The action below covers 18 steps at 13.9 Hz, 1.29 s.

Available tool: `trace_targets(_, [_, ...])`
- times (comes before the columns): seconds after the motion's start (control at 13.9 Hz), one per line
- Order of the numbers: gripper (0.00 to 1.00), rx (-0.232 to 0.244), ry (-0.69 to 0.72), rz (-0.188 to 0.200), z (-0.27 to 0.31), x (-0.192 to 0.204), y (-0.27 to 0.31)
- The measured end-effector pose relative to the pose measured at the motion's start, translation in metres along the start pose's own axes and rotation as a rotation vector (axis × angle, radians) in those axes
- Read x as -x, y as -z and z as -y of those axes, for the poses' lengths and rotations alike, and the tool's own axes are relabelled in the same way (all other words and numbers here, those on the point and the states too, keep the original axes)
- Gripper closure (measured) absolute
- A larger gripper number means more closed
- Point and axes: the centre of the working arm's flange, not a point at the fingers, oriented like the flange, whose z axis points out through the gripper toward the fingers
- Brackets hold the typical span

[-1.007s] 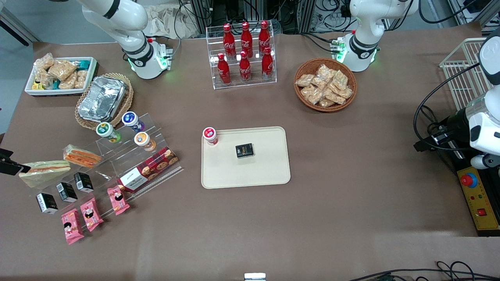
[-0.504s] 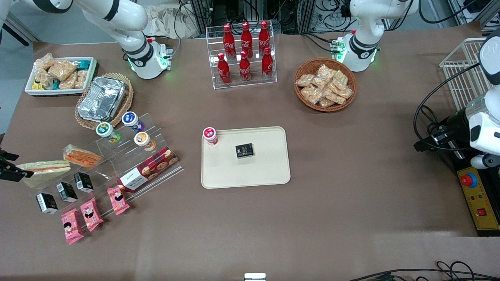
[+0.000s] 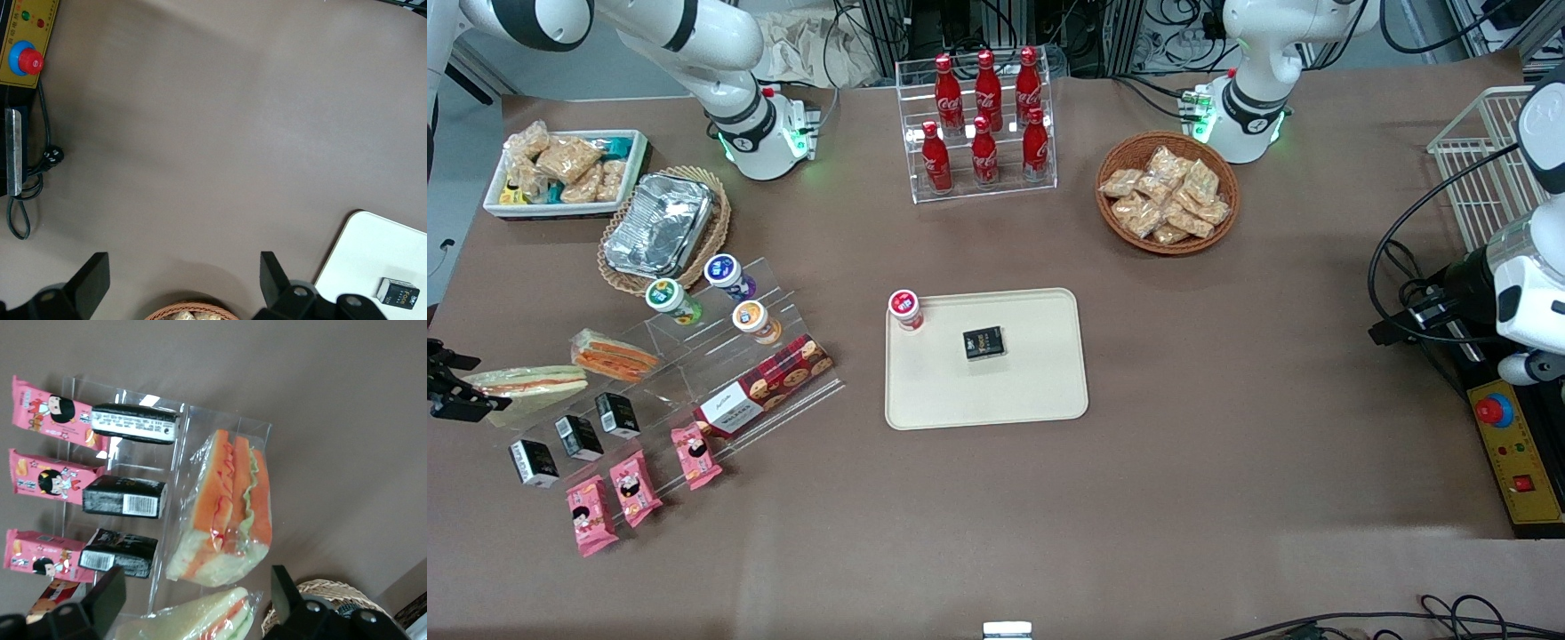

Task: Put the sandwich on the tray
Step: 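Lower the right gripper onto the wrapped triangle sandwich and close it, then lift the sandwich off the rack with the right gripper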

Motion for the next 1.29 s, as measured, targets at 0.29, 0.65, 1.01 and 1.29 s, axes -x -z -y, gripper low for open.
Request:
trace_targets(0.29, [0.05, 0.001, -0.01, -0.005, -0.003, -0.007, -0.01])
trace_targets(0.65, [0.35, 0.001, -0.021, -0.005, -0.009, -0.011, -0.012])
trace_targets(1.01, [0.69, -0.001, -0.025, -0.006, -0.012, -0.012, -0.012])
trace_targets(1.29, [0.84, -0.014, -0.007, -0.015, -0.018, -0.016, -0.009])
